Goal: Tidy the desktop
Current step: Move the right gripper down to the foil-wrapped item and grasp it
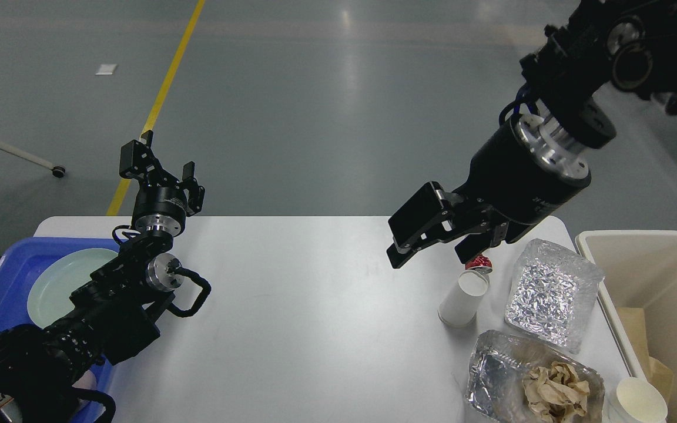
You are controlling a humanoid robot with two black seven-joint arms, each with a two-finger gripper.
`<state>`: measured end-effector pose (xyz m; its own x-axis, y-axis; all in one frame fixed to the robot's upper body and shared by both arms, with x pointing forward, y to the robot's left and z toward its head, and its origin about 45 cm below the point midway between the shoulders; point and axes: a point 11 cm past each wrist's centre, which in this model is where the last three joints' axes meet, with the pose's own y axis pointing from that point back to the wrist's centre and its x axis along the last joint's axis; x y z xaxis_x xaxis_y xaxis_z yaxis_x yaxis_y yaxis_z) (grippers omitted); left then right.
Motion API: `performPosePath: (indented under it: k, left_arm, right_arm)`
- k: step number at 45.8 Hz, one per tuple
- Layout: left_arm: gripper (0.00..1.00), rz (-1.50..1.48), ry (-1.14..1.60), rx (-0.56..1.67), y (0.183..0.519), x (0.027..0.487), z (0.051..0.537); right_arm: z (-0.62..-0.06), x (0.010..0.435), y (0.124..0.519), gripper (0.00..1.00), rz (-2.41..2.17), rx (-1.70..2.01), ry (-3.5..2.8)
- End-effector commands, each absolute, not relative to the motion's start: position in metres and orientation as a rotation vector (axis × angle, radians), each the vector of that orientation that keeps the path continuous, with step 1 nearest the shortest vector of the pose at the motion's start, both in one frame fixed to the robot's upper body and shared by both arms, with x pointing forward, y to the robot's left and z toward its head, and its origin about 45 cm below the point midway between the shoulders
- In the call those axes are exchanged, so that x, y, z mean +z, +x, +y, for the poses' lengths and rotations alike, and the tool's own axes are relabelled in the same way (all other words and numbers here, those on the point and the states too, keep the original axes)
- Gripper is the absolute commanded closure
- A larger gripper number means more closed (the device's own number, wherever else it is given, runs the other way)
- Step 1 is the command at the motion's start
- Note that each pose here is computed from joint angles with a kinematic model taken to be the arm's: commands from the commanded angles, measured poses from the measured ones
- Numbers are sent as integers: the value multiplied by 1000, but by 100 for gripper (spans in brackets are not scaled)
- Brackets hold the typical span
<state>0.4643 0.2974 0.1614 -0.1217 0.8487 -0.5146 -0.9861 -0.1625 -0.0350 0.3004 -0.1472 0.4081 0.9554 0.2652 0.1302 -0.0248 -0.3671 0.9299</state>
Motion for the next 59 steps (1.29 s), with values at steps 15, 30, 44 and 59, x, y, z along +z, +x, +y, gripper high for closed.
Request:
performPosePath:
  k: [15,30,44,59]
  left_arm:
    - [0,367,-492,1678,464,161,298]
    - [0,366,-491,1676,464,162,297]
    - [0,367,-492,1678,464,161,298]
    - [0,367,-492,1678,464,161,298]
  right_arm:
    - [-206,270,318,1,17,297,1738]
    - [-249,199,323,1,-45,401,1600]
    - [-300,151,351,1,-93,435,1497]
    - [-319,122,344,1,-85,411,1481]
